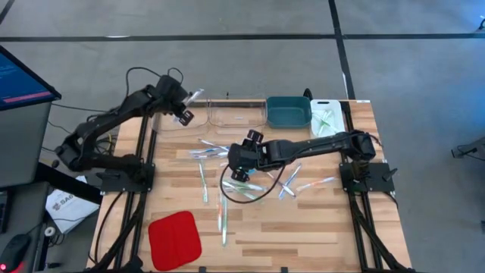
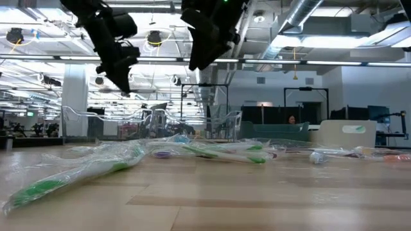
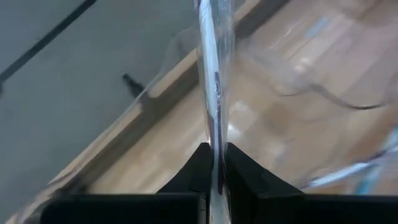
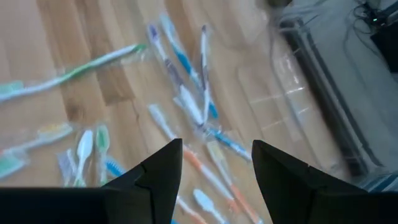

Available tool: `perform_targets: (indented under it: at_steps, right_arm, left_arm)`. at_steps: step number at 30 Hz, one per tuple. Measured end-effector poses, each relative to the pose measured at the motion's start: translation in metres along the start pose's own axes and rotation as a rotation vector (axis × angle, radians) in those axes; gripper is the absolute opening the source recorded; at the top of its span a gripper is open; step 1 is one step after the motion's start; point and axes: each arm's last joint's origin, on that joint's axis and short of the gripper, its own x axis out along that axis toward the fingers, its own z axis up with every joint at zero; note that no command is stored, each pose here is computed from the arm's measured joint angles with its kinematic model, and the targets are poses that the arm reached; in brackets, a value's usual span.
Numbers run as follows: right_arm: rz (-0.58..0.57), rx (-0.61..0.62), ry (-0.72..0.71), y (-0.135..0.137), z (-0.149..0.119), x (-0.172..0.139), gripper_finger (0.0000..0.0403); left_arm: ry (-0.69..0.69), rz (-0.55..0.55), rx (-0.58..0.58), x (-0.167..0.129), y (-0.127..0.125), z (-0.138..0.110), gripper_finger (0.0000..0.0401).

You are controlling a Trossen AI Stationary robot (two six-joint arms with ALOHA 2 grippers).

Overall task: Pick & Place Toothbrushes
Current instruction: Put the violet toothbrush into the left transparent bin

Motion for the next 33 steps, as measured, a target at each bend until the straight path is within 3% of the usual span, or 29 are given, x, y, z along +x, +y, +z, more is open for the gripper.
perform_targets:
  at_steps: [4, 12, 15, 23, 33]
  right_arm:
    - [-0.004, 0.009, -0.038, -0.006, 0.011, -0.007, 0.0188]
    - [-0.011, 0.034, -0.082, -0.009, 0.022, -0.017, 0.0188]
    - [-0.011, 0.037, -0.086, -0.009, 0.023, -0.017, 0.0188]
    - [-0.010, 0.037, -0.086, -0.009, 0.023, -0.018, 0.0188]
    - [-0.004, 0.031, -0.089, -0.006, 0.023, -0.019, 0.0188]
  left_arm:
    - [0.047, 0.021, 0.038, 0.007, 0.010, -0.003, 0.0013]
    - [0.112, 0.001, 0.349, 0.019, 0.014, -0.006, 0.0013]
    - [0.134, -0.012, 0.408, 0.029, 0.013, -0.006, 0.0013]
    - [0.255, -0.072, 0.428, 0.067, 0.009, -0.011, 0.0013]
    - [0.269, -0.051, 0.380, 0.086, 0.023, -0.013, 0.0015]
